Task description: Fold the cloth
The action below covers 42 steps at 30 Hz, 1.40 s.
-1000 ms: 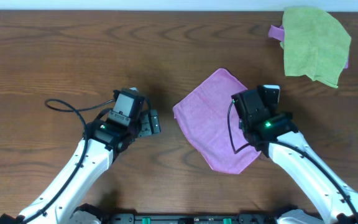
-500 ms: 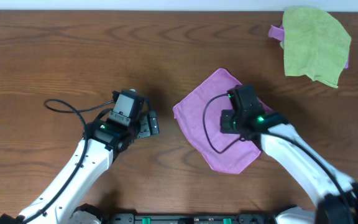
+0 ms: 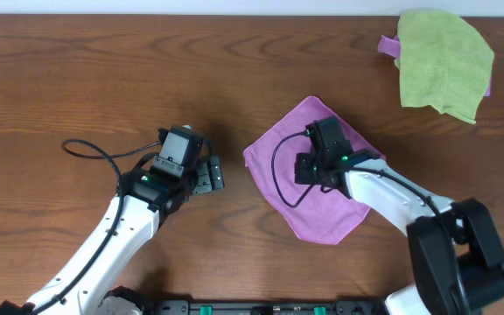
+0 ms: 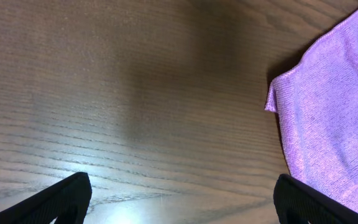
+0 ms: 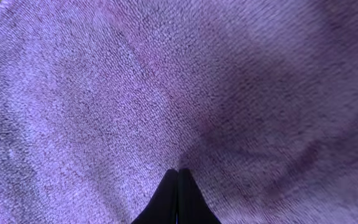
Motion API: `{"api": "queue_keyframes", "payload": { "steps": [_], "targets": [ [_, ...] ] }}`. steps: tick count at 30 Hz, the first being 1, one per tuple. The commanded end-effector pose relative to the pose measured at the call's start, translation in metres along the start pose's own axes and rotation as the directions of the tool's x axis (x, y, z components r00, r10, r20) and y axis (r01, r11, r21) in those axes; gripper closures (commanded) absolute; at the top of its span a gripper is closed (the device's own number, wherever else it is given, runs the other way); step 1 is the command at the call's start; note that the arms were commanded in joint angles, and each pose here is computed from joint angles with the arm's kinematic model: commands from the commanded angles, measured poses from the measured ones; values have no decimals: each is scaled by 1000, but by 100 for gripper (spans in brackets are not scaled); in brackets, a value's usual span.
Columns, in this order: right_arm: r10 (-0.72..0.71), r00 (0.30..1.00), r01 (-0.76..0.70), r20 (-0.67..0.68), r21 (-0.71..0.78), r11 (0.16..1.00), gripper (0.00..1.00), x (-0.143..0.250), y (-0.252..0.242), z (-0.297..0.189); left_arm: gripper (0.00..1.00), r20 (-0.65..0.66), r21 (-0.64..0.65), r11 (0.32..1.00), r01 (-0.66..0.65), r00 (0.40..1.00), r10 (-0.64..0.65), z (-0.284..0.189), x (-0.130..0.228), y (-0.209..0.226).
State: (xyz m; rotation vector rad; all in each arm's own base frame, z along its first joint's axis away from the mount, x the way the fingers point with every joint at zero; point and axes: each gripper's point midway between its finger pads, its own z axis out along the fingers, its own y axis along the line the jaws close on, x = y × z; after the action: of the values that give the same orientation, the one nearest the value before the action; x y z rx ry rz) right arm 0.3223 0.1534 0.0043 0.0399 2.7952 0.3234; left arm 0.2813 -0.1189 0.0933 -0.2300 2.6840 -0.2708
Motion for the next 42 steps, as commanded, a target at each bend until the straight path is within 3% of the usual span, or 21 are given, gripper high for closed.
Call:
{"api": "queue_keyframes", "payload": {
  "steps": [1, 8, 12, 20, 28, 32, 37, 42],
  "targets": [
    [-6, 1000, 6, -1, -27, 1000, 98, -2, 9, 6, 5, 19, -10, 1000, -19, 1000, 20, -2, -7, 0],
    [17, 995, -5, 93, -125, 992, 98, -34, 33, 5, 5, 5, 13, 1000, -19, 1000, 19, -2, -4, -4],
    [1, 997, 12, 82, -164, 986, 98, -49, 59, 16, 5, 3, 12, 1000, -19, 1000, 19, -2, -4, -4],
    [-60, 997, 65, 40, -137, 988, 98, -47, 82, 29, 5, 0, 10, 1000, -19, 1000, 19, -2, -3, -3],
    [-68, 996, 63, -53, -96, 993, 98, -24, 71, 30, 5, -4, 7, 1000, -20, 1000, 20, -2, -2, -3],
    [-97, 992, 86, -84, -125, 988, 99, -14, 80, 29, 5, 10, -60, 998, -15, 1000, 15, -2, -3, 10],
    [-154, 986, 143, -64, -156, 977, 99, -10, 96, 29, 5, 38, -176, 979, 105, 994, -100, -4, -8, 44],
    [-163, 985, 152, -54, -174, 973, 98, -11, 102, 29, 5, 25, -208, 942, 265, 964, -265, -5, -8, 73]
  ]
}}
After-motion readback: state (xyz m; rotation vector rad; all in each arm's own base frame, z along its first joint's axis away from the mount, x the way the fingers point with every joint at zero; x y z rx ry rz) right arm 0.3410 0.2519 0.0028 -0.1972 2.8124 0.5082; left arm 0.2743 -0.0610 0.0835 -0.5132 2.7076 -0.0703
